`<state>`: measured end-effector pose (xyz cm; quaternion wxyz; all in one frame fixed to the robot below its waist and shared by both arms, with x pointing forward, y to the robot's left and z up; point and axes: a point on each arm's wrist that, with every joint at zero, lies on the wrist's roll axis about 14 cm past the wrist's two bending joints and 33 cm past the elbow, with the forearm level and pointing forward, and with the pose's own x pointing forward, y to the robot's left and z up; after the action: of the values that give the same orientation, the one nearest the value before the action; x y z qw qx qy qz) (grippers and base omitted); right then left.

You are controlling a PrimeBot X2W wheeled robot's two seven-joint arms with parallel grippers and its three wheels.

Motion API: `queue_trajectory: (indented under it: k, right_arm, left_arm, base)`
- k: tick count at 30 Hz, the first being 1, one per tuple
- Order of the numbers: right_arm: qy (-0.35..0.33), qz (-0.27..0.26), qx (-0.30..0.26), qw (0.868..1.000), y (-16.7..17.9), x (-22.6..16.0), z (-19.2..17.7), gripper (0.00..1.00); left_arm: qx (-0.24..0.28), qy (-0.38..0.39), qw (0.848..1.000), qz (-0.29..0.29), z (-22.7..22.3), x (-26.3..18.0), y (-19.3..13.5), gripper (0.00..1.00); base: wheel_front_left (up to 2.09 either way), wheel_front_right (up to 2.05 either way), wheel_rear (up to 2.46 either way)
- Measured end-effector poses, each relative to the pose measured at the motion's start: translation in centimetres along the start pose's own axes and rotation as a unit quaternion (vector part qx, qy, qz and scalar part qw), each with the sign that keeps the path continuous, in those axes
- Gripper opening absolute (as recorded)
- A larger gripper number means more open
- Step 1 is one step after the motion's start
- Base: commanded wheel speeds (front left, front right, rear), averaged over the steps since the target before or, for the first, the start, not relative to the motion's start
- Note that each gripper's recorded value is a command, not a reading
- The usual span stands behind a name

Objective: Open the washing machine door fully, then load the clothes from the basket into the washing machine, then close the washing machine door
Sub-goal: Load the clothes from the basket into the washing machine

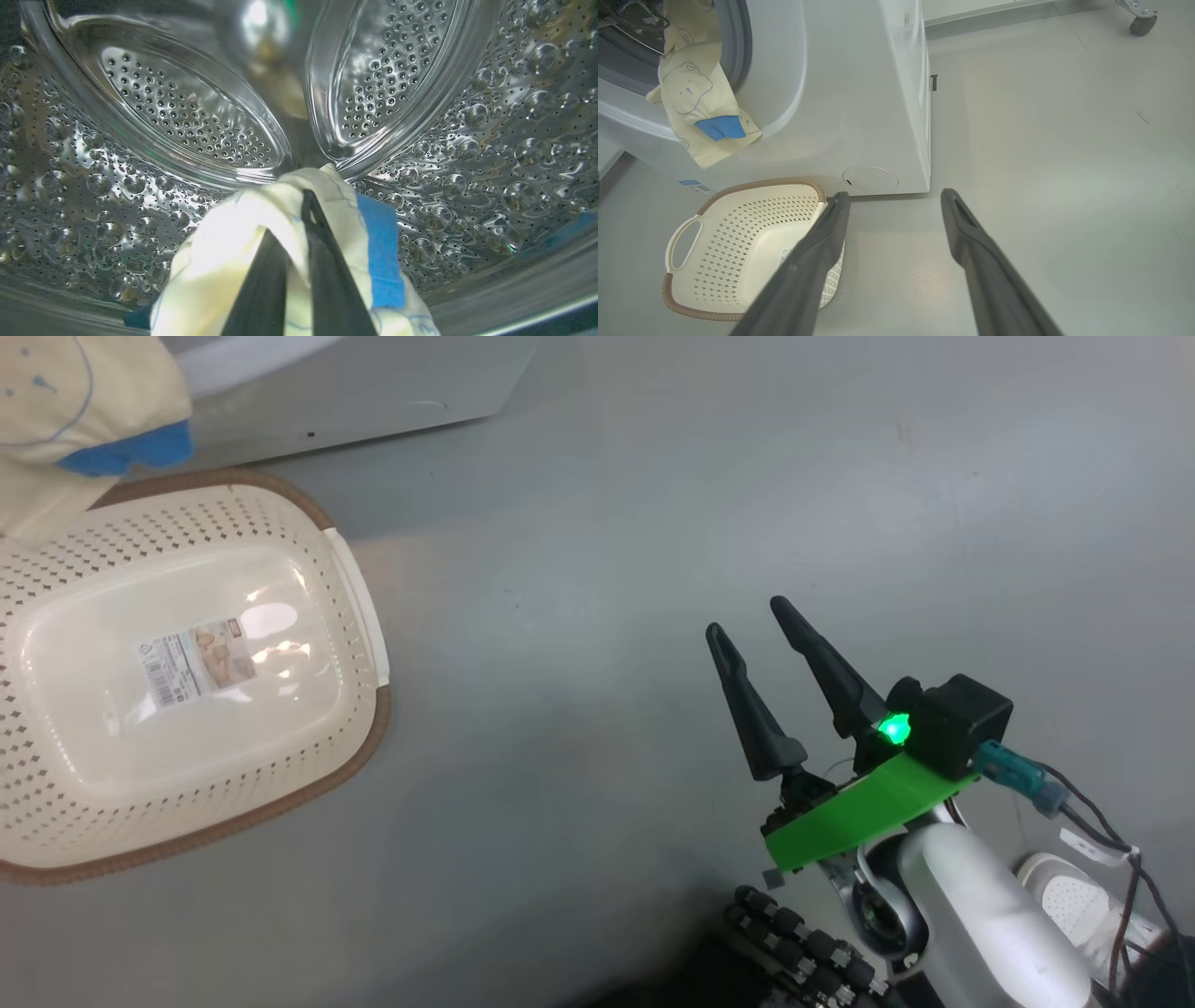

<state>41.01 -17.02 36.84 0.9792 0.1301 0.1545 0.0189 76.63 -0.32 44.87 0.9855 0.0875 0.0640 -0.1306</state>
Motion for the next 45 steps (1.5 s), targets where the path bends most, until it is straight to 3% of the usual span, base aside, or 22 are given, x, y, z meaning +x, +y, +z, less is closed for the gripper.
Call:
queue_trajectory:
  k: [1,3,5,7,8,18,45]
  right_arm:
    - [-0.002,0.001,0.0,1.0,0.1,0.0,0.1,1.0]
    - [-0.004,0.001,0.0,1.0,0.1,0.0,0.3,1.0]
    - [-0.005,0.002,0.0,1.0,0.1,-0.1,0.4,1.0]
    - [-0.006,0.002,0.0,1.0,0.1,-0.1,0.4,1.0]
    - [-0.006,0.002,0.0,1.0,0.1,-0.1,0.4,1.0]
    - [-0.009,0.002,0.005,1.0,0.2,0.0,0.5,1.0]
    - [-0.062,0.055,-0.005,0.997,2.6,1.7,3.9,1.0]
  left_arm:
    - [0.001,0.0,1.0,-0.001,0.2,-0.1,-0.1,0.2]
    - [0.002,0.003,1.0,-0.002,0.4,-0.2,-0.4,0.25]
    - [0.004,0.015,1.0,-0.006,0.1,-0.3,-0.8,0.39]
    - [0.005,0.026,1.0,-0.006,-0.2,-0.4,-0.9,0.84]
    - [0.006,0.03,1.0,-0.005,-0.2,-0.5,-0.9,1.0]
    - [-0.014,0.065,0.998,0.016,-2.0,-1.8,-0.9,1.0]
    - [-0.068,0.029,0.997,0.006,-1.0,-9.4,0.1,1.0]
  base:
    - [0.0,0.0,0.0]
    - [0.0,0.0,0.0]
    - [0.0,0.0,0.0]
    - [0.0,0.0,0.0]
    - [0.0,0.0,0.0]
    - [0.0,0.0,0.0]
    - [0.0,0.0,0.0]
